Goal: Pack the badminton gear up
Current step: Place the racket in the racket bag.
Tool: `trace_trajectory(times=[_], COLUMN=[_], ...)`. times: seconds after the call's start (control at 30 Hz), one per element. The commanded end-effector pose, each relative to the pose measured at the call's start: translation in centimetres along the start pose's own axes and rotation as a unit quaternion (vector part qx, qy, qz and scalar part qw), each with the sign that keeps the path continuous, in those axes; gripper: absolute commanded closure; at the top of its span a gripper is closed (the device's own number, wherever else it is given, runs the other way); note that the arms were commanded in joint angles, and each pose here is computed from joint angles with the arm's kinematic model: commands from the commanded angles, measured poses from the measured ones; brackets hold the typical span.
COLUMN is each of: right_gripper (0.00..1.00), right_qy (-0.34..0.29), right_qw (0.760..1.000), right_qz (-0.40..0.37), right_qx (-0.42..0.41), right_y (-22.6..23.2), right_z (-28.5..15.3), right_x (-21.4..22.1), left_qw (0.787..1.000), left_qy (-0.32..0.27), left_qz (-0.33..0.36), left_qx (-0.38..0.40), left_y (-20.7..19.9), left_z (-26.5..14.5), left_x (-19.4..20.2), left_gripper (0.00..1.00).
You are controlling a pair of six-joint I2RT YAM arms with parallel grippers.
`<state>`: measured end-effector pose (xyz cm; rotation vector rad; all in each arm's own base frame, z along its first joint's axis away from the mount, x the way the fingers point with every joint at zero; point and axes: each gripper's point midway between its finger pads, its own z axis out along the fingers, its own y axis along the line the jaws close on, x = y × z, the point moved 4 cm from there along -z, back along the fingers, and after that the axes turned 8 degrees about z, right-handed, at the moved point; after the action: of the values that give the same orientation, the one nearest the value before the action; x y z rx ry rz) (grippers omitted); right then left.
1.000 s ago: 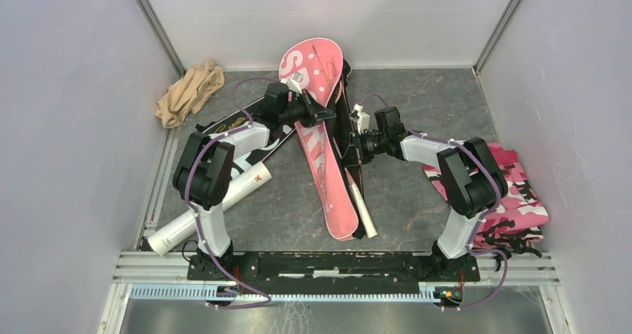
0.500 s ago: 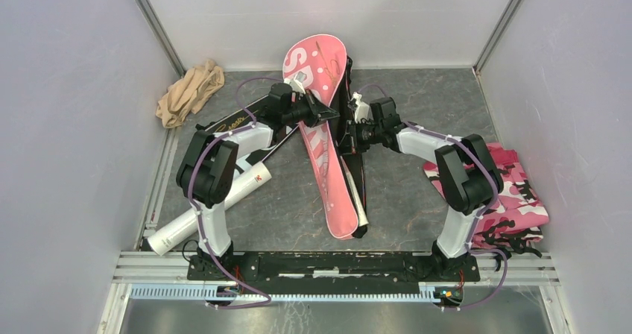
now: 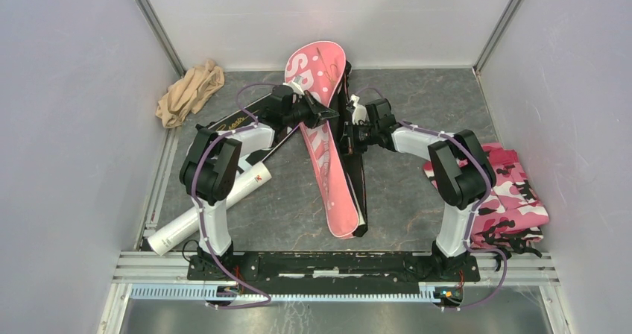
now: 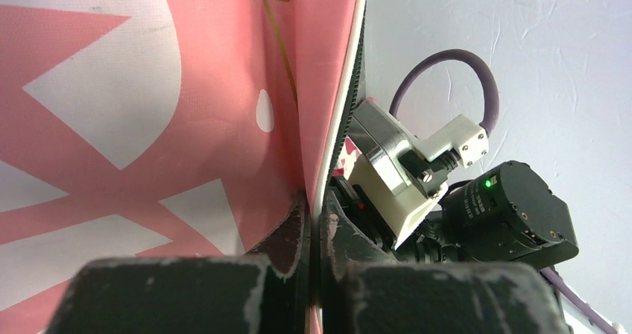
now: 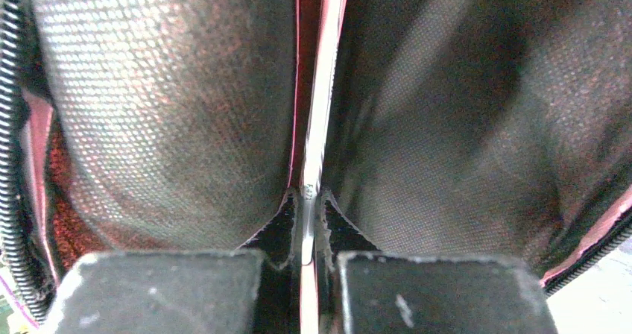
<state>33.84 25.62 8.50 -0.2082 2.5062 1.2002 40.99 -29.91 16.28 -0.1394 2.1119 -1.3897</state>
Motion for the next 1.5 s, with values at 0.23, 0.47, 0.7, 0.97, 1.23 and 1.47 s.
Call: trace_trajectory(times=[0.23, 0.47, 0.7, 0.97, 1.23, 1.47], right_gripper=[0.66, 0.58, 0.49, 0.42, 0.73, 1.00], right_qy=[-0.050, -0.043, -0.001, 0.033, 0.054, 0.004], right_qw=[0.992, 0.984, 0.983, 0.984, 0.986, 0.986], right_qz=[-0.118, -0.169, -0.182, -0.172, -0.142, -0.145], right_qx=[0.000, 0.023, 0.007, -0.047, -0.067, -0.077], right_y=[1.6, 0.5, -0.3, 0.4, 0.4, 2.2], right_z=[-1.1, -3.4, -4.1, -2.4, -1.0, -0.8], right_x=[-2.0, -1.6, 1.4, 3.7, 4.3, 1.8], left_qw=[0.997, 0.996, 0.994, 0.994, 0.994, 0.994], left_qy=[-0.002, -0.011, -0.013, -0.010, -0.008, -0.002], left_qz=[0.018, 0.041, 0.052, 0.055, 0.056, 0.028], left_qx=[0.078, 0.083, 0.090, 0.095, 0.096, 0.107], left_y=[-4.4, -5.1, -5.7, -5.8, -5.6, -5.0], left_z=[-0.7, -1.6, -1.9, -1.6, -1.7, -1.4], left_x=[-2.4, -3.2, -3.5, -3.6, -3.4, -2.8], left_gripper=[0.98, 0.98, 0.98, 0.98, 0.98, 0.98])
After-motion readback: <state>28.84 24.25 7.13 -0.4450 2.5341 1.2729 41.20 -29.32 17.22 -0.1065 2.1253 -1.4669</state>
